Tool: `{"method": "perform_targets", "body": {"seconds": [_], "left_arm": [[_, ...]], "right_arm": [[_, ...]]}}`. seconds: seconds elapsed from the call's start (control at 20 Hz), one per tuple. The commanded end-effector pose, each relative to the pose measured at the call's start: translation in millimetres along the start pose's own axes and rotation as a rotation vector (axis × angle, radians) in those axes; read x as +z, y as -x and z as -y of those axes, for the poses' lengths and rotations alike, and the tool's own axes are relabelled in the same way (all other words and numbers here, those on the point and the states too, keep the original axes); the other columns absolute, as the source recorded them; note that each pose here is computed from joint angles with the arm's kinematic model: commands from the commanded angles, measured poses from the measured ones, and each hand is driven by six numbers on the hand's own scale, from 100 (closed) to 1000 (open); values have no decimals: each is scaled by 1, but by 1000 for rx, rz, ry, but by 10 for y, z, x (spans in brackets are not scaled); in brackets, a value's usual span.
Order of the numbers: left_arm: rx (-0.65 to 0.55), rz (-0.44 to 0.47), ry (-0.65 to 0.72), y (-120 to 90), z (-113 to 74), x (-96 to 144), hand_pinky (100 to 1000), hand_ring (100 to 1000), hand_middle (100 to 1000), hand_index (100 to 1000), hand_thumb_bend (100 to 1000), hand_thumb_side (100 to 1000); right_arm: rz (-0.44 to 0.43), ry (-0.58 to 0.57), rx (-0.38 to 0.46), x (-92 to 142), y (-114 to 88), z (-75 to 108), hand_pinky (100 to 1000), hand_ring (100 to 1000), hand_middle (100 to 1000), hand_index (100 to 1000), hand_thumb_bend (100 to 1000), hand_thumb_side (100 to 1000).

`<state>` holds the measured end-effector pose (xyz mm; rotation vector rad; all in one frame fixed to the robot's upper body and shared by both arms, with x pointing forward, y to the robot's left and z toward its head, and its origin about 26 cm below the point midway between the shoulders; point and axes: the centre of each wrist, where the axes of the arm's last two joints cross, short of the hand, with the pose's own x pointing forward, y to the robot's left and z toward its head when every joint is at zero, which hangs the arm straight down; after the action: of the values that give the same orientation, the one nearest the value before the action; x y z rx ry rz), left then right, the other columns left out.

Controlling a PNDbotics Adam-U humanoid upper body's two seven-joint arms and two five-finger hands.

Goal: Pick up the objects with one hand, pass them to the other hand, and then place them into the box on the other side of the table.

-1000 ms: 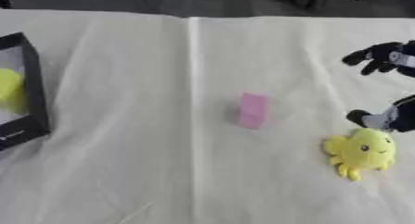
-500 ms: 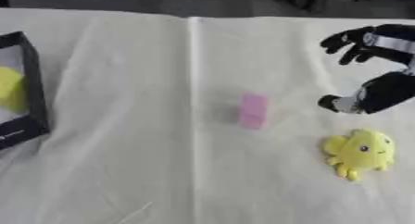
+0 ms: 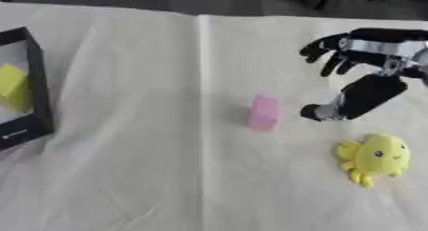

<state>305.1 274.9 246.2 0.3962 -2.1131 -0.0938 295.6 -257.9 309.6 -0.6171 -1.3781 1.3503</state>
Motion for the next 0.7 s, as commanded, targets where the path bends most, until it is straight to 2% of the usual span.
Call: {"method": "perform_targets", "body": {"seconds": [0.05, 0.7], "left_arm": [[-9, 31, 3, -86, -23, -20, 887, 807, 799, 826, 100, 786], [-10, 19, 2, -65, -16, -4, 887, 807, 797, 823, 100, 786]], "right_arm": [[-9, 20, -14, -15, -111, 5, 818, 785, 874, 953, 443, 275], [-69, 12, -32, -204, -435, -184, 837, 802, 872, 951, 492, 236]]}}
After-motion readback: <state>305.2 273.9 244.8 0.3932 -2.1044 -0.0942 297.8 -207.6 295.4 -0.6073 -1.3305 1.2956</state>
